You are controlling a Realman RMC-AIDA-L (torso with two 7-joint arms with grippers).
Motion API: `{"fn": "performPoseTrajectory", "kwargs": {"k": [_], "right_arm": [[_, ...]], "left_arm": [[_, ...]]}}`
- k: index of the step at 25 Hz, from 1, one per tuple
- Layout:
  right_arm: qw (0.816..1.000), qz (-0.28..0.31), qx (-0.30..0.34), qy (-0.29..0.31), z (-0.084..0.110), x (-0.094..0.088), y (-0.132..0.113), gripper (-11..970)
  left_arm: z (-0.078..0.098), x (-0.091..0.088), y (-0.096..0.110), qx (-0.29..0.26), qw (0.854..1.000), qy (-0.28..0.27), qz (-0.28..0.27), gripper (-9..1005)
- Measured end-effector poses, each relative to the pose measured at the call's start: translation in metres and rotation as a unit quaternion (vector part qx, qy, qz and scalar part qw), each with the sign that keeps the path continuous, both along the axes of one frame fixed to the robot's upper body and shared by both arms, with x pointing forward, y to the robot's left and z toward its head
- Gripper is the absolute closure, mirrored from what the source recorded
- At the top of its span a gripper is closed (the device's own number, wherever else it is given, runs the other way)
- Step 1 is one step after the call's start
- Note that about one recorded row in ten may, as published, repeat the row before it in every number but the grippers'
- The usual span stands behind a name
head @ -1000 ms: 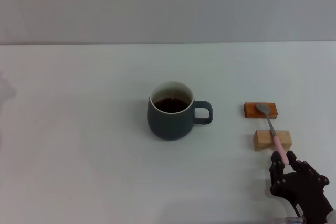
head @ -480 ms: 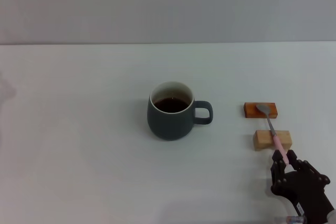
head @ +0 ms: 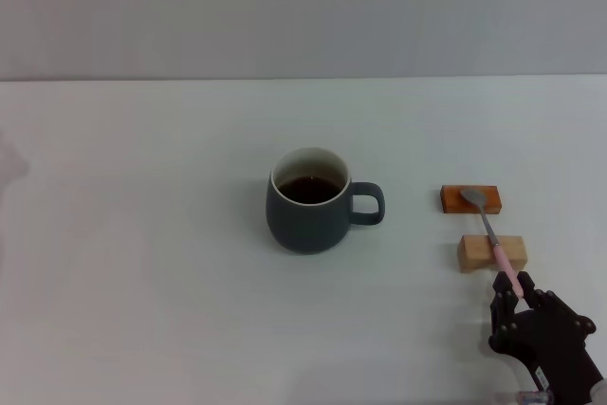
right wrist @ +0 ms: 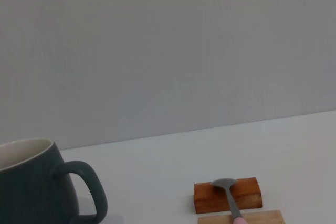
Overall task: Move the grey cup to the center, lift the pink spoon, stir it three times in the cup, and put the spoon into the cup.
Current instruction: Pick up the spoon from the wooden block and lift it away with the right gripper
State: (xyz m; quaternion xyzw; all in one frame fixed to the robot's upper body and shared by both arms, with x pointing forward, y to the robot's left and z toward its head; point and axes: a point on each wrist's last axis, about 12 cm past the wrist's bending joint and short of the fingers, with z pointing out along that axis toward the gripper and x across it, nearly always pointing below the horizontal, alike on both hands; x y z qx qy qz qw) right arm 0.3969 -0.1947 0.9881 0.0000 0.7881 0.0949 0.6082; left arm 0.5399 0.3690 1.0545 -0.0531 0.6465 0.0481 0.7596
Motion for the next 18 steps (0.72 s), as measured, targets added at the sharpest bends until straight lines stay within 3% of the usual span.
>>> {"fn": "performPoseTrajectory", "kwargs": {"k": [18], "right_arm": [[1.0,0.002,0.002,-0.003,0.0019,0.0007,0.0026,790]], "left_arm": [[0.0008,0.0002,0.001,0.001,1.0,-0.001,0.0,998]]}}
